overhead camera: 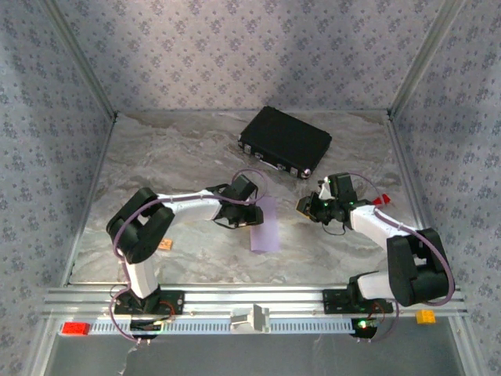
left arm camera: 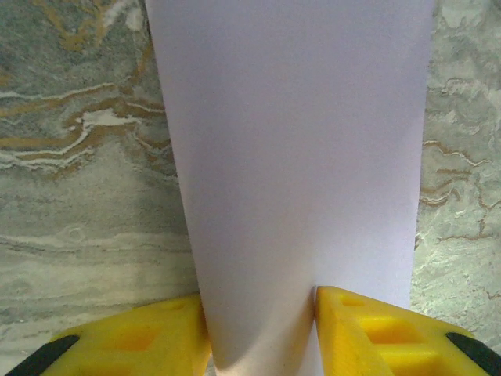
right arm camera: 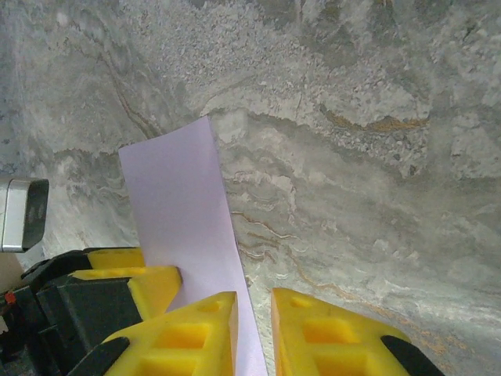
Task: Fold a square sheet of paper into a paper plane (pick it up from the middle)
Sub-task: Hold the square sheet of paper at the center of the table.
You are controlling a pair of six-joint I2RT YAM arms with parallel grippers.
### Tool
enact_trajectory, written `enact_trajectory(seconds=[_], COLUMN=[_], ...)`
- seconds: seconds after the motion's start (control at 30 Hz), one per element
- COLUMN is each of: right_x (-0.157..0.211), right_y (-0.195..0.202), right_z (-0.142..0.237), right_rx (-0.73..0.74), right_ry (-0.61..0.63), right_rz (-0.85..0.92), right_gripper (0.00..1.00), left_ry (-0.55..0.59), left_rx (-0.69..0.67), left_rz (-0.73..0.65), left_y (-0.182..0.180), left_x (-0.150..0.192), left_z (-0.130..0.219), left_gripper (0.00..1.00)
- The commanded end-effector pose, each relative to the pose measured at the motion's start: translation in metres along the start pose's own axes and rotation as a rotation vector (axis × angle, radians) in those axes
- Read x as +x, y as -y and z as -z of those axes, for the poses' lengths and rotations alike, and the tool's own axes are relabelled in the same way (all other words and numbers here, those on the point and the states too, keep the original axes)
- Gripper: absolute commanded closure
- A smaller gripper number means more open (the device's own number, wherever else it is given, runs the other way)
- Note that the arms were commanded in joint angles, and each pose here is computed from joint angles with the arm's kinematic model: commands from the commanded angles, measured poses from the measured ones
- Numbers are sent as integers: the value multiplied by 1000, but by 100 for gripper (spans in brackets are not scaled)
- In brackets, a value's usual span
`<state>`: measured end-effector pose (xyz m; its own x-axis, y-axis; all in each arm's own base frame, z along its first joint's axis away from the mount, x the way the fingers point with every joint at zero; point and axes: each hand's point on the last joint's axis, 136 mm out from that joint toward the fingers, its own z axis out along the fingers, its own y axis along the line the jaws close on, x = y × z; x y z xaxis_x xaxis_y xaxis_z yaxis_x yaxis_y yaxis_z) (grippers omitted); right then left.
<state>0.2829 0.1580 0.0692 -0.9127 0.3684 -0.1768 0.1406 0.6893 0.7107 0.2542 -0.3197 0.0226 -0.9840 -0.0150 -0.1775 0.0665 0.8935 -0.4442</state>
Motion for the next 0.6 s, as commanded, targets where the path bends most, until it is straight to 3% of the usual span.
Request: enact_trajectory(seconds=[0.0,0.43,0.57], right_x=[6,13,20], right_y=[1,-15,-27], right_z=[-4,-11,-20], right_rx=[-10,-49,-56], right_ry=[-24,-58,-97], right_rz=[-16,28,82], right_gripper=[80,81,86], left_ry=[-39,-43,-41], left_rx=[-157,-160,-157], left_rz=[-5,1,-4], left_y=[-43,-44,-43], left_x=[15,15,15], left_z=[-24,-26,-26], left_gripper=[59,59,59])
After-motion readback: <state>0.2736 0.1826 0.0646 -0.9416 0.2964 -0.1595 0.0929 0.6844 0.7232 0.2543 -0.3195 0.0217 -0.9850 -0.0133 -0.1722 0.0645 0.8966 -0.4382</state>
